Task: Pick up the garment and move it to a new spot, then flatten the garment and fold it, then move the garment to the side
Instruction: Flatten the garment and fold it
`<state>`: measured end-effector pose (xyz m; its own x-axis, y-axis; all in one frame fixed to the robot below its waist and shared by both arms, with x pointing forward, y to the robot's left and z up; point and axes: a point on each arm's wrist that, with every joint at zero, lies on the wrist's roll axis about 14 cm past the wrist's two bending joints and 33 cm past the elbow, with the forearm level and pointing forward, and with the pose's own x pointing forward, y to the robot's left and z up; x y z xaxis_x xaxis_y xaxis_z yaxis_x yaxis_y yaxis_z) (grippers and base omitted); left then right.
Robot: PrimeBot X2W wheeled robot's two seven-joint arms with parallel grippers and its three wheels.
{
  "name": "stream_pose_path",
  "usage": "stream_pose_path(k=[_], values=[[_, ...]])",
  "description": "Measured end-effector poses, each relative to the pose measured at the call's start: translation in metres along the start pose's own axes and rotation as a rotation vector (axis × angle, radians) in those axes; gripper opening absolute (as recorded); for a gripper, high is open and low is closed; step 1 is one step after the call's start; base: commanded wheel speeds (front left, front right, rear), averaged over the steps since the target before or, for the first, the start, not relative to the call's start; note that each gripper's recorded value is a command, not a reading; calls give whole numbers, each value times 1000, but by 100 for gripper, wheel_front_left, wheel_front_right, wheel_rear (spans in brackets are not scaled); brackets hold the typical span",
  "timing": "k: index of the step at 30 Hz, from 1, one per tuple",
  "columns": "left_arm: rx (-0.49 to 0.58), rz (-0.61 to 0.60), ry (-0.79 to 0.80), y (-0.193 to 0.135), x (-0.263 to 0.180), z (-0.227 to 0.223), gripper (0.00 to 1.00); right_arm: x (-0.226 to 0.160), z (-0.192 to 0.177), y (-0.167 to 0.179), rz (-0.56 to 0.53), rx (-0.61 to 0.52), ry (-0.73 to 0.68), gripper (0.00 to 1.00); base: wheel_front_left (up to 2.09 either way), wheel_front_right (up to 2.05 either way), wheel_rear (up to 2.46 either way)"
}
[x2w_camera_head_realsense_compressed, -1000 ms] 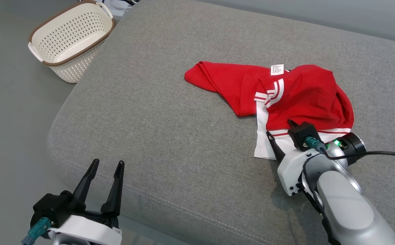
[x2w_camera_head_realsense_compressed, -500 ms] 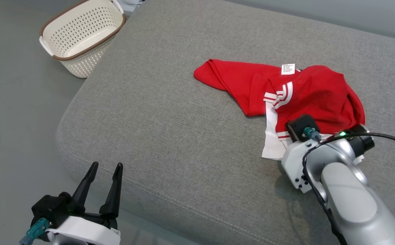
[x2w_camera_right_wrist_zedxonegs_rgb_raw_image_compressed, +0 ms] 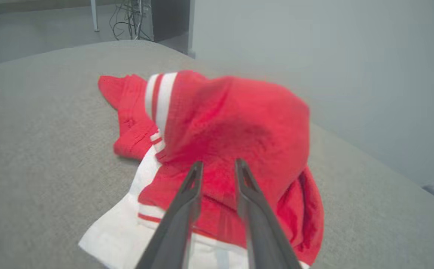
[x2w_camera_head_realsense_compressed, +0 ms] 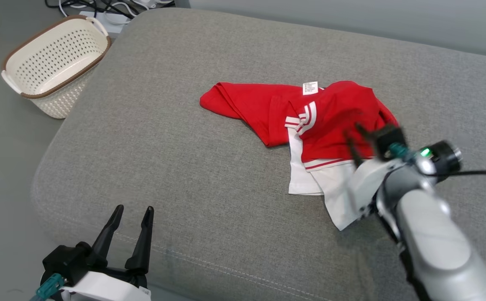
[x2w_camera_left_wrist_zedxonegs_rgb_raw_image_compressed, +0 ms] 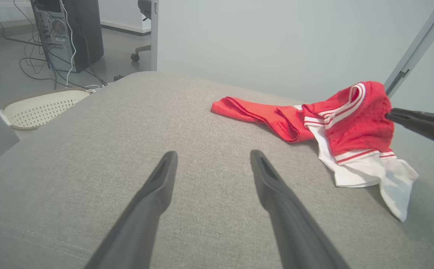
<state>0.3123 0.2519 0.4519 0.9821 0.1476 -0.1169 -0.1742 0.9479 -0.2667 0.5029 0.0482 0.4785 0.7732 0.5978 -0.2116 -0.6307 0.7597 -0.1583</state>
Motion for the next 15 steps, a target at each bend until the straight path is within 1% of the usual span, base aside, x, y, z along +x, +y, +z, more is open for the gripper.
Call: stream_pose_path(k=[3,4,5,7,10,15], values=[[-2,-18,10,-6,2,-3,100,-8,-27,35,97,18,74,100,0,0,0],[-1,-23,20,-8,2,-6,100,-13,-45,56,152,24,122,100,0,0,0],[-1,-23,24,-8,2,-7,100,-13,-49,63,170,18,137,100,0,0,0],[0,-19,33,-7,0,-10,100,-11,-54,67,186,1,161,100,0,0,0],[1,7,51,2,-5,-14,100,-5,-63,69,200,-62,215,100,0,0,0],[1,63,72,19,-14,-18,100,9,-72,72,222,-208,303,100,0,0,0]])
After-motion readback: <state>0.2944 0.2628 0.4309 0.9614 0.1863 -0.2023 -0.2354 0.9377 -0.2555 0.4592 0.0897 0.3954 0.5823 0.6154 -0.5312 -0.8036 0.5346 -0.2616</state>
